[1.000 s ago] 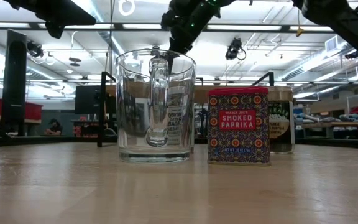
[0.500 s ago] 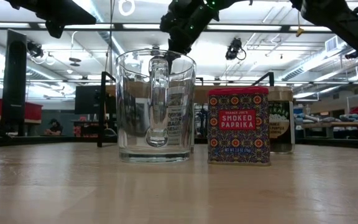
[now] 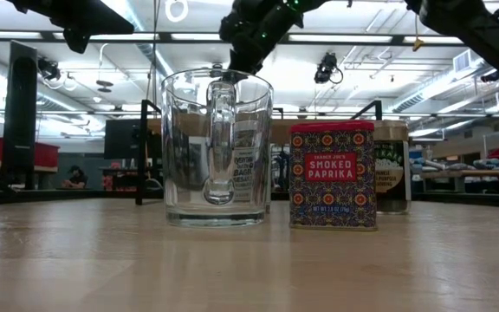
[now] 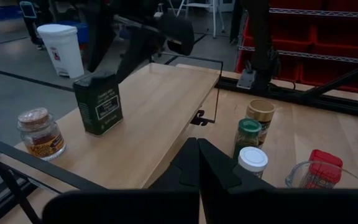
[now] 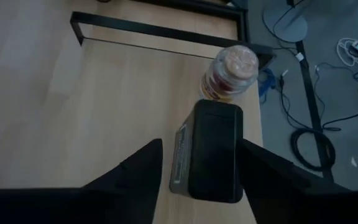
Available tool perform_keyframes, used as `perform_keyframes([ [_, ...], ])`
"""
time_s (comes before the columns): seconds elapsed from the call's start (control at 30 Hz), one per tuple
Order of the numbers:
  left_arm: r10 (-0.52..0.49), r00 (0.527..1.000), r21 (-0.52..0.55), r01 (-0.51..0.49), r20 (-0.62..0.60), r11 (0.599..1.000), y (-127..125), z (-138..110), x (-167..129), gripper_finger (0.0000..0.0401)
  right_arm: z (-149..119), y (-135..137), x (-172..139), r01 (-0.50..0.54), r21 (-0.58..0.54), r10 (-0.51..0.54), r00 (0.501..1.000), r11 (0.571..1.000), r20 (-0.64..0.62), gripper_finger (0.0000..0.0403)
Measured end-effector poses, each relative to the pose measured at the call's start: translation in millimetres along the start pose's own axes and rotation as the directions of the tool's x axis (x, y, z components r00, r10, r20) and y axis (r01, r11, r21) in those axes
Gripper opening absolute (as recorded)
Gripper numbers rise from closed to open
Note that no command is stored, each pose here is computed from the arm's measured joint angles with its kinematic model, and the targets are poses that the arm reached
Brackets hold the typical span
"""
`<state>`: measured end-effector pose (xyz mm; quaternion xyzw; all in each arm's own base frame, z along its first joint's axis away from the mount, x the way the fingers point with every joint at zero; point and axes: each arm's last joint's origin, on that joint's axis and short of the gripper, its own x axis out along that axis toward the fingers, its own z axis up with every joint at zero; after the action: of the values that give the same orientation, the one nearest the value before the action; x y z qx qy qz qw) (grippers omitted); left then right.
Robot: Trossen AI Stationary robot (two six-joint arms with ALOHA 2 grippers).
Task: Shelf spices
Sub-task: Put the black seasoning can on the shelf
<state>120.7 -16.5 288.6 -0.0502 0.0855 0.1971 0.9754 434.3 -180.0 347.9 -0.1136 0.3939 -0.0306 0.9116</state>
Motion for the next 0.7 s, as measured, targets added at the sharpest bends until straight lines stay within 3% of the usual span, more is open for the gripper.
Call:
perform_keyframes([
  [0.2, 0.000, 1.000, 0.000, 0.000, 0.000, 1.000, 0.0, 0.0, 0.0, 0.0001, 4.4, 4.4, 0.8, 0.028, -0.018, -0.028, 1.000, 0.999, 0.008, 0.0228],
  [0.47, -0.002, 1.000, 0.006, 0.002, -0.010, 1.000, 0.1, -1.0, 0.0, 0.0001, 29.2, 17.2, -6.3, 0.211, -0.183, -0.197, 0.976, 0.960, 0.087, 0.0212],
  [0.6, -0.002, 1.000, 0.006, 0.002, -0.010, 1.000, 0.1, -1.0, 0.0, 0.0001, 43.9, 31.2, -15.3, 0.311, -0.253, -0.285, 0.949, 0.916, 0.133, 0.0188],
  [0.7, -0.002, 1.000, 0.010, 0.002, -0.013, 1.000, 0.2, -1.4, -0.1, 0.0001, 45.0, 38.3, -17.5, 0.308, -0.264, -0.286, 0.951, 0.914, 0.118, 0.0131],
])
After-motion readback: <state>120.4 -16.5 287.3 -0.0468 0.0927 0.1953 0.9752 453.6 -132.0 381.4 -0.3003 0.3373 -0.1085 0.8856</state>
